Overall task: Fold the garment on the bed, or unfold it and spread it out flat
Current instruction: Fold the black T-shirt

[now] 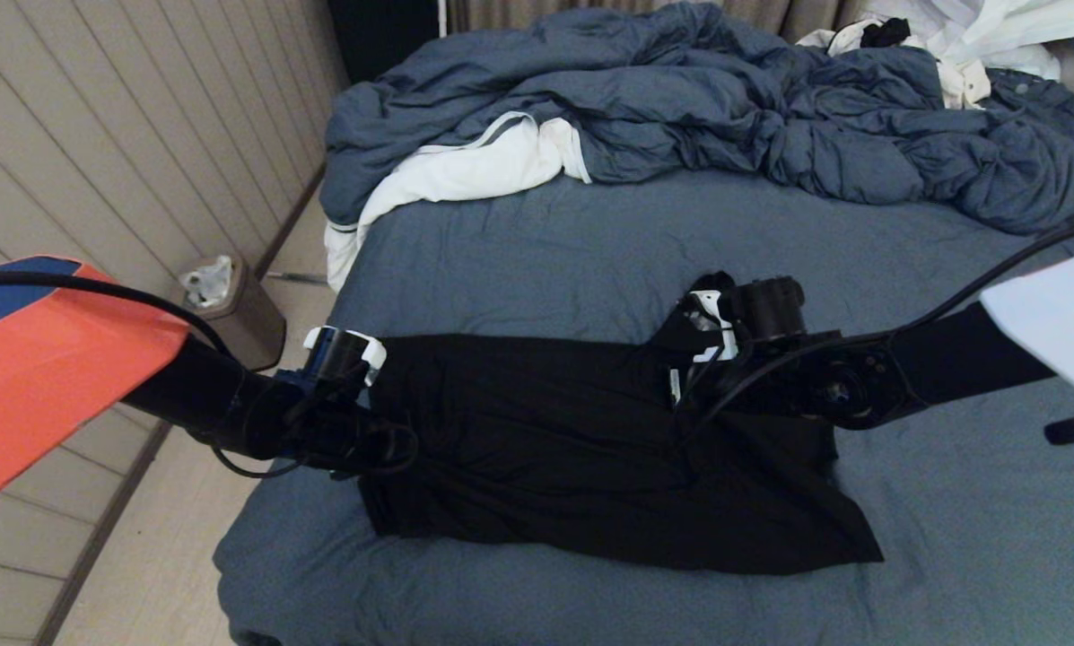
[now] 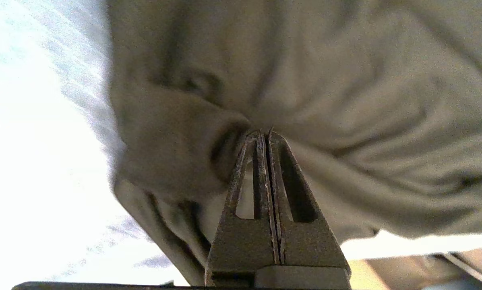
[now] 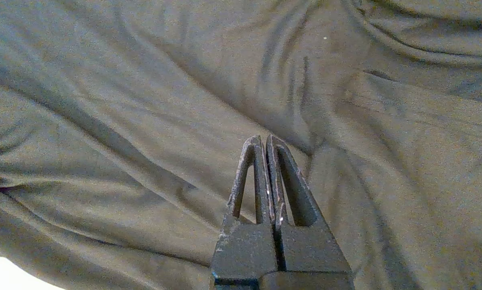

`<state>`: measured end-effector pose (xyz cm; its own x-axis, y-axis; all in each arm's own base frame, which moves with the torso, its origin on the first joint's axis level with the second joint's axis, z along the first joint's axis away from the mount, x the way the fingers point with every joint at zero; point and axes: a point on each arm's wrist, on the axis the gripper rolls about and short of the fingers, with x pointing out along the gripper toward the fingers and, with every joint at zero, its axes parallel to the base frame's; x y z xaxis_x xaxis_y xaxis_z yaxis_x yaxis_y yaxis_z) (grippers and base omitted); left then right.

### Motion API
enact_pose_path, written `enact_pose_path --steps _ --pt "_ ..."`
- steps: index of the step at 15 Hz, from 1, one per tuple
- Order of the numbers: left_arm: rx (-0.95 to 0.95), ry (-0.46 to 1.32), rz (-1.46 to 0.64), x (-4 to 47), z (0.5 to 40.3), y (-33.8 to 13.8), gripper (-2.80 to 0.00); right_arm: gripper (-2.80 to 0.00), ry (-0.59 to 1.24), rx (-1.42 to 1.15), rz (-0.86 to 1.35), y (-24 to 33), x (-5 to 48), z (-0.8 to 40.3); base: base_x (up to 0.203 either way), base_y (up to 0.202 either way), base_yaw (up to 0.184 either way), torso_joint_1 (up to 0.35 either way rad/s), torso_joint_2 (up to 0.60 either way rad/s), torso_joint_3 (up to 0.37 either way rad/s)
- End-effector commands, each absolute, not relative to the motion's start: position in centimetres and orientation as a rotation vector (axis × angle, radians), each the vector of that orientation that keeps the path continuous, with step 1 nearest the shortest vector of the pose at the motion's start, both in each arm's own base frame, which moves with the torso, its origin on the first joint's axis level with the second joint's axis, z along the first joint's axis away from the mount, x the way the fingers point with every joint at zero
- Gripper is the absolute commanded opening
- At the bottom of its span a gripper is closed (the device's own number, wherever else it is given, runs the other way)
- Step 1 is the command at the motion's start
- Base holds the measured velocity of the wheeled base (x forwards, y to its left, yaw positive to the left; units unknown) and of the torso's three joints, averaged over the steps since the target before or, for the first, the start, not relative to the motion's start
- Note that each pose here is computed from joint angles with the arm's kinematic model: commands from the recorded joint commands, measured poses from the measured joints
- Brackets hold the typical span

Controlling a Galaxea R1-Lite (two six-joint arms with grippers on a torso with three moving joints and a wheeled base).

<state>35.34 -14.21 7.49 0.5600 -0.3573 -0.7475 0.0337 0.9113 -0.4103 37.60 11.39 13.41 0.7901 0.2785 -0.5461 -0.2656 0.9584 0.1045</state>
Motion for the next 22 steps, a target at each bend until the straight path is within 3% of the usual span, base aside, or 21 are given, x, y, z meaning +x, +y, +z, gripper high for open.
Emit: enact_pose_path --steps 1,10,22 --pt "-0.385 0.955 -0.228 35.5 7.5 -14.1 -2.80 -2.80 0.581 0.025 0.295 11.4 37.5 13.7 0.000 0.000 0.000 0.000 0.00 0.000" --pt "-0.340 0.975 -0.312 31.8 8.9 -16.0 -2.80 -2.80 0.578 0.027 0.292 11.3 37.6 13.8 0.000 0.000 0.000 0.000 0.00 0.000" --pt "-0.260 1.066 -0.285 31.7 4.7 -18.0 -2.80 -2.80 0.575 0.027 0.292 11.3 37.6 13.9 0.000 0.000 0.000 0.000 0.00 0.000"
